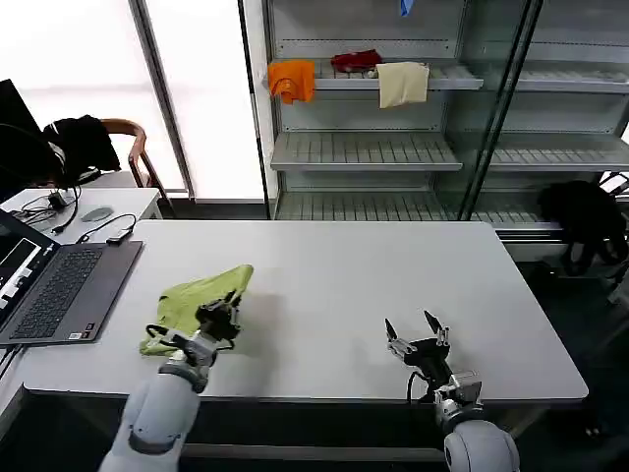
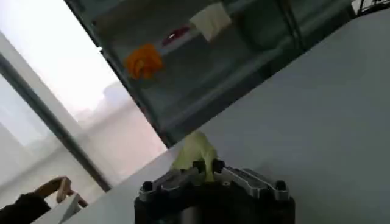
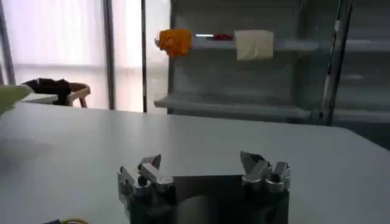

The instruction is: Fold and organize the clothes.

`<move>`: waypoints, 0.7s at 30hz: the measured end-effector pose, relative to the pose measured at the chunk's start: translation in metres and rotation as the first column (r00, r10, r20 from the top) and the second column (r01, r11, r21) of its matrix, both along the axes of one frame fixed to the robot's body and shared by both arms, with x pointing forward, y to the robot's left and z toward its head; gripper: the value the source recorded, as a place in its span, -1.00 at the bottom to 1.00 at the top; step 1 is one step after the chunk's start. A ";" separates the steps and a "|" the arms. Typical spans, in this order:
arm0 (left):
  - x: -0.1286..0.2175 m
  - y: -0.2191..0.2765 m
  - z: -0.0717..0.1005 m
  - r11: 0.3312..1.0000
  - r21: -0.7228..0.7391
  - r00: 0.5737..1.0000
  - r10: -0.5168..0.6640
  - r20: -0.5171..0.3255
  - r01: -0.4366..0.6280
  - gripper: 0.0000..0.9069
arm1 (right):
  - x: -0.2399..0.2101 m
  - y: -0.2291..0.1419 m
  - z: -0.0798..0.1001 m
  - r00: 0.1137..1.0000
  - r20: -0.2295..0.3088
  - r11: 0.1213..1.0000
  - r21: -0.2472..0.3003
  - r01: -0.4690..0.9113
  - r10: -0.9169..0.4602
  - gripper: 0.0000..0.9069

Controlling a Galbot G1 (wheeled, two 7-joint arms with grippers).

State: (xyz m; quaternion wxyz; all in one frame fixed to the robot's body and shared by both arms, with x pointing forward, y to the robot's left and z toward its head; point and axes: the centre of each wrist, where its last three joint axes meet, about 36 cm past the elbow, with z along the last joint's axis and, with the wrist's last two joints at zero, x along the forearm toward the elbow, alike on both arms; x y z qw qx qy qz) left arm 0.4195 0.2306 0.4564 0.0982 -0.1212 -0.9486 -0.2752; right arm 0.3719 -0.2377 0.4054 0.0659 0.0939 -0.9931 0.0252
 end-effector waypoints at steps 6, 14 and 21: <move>0.019 -0.043 -0.009 0.996 -0.070 0.999 -0.047 0.014 0.048 -0.96 | 0.001 0.002 0.010 1.000 0.014 1.000 -0.001 0.000 0.000 1.00; 0.053 -0.102 -0.017 0.985 -0.155 0.997 -0.079 0.018 0.081 1.00 | 0.005 0.006 0.023 1.000 0.023 1.000 -0.006 -0.003 0.003 1.00; 0.070 -0.140 -0.019 0.977 -0.198 0.997 -0.083 0.003 0.082 1.00 | 0.011 0.015 0.029 1.000 0.011 1.000 0.008 -0.008 0.007 1.00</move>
